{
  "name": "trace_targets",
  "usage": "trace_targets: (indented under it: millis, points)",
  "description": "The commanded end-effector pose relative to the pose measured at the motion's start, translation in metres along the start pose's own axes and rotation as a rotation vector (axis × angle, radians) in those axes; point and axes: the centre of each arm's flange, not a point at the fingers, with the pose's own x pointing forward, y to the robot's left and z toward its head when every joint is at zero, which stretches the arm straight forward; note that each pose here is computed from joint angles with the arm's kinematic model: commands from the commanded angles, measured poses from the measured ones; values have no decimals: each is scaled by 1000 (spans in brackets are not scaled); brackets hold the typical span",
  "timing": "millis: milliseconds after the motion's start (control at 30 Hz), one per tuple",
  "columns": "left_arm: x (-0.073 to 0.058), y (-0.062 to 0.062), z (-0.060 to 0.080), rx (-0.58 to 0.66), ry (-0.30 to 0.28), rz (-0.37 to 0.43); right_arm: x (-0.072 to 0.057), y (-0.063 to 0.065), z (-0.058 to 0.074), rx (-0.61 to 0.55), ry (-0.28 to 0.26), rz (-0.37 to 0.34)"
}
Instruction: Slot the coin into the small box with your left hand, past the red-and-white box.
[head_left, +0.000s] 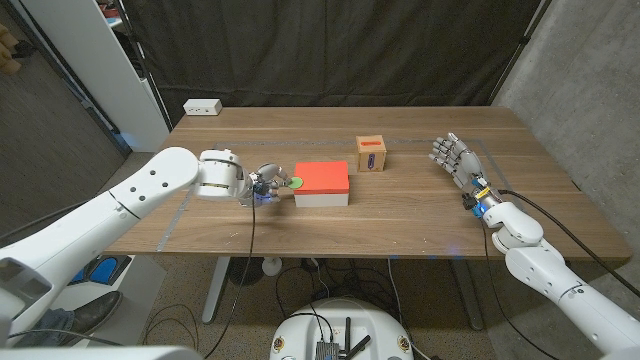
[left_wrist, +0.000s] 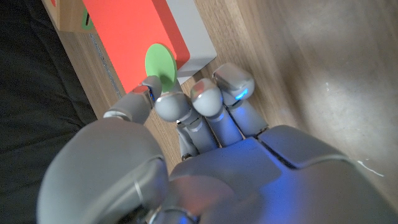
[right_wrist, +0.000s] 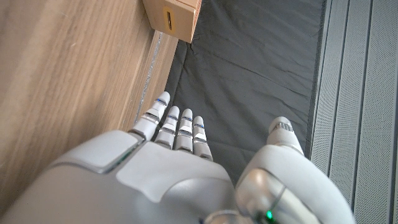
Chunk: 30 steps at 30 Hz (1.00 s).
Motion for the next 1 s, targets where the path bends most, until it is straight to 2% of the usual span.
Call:
trace_targets:
  millis: [33,700,1000]
  points:
    - [3,-5,-2,-2,13,-20,-4,-2,-4,8,0,-12]
    - [7,-6,-8,-9,14,-81,-5,0,-10,30,-14,-23]
    - [6,-1,-16,-44,8,-105,-6,7,-12,37,-12,-21]
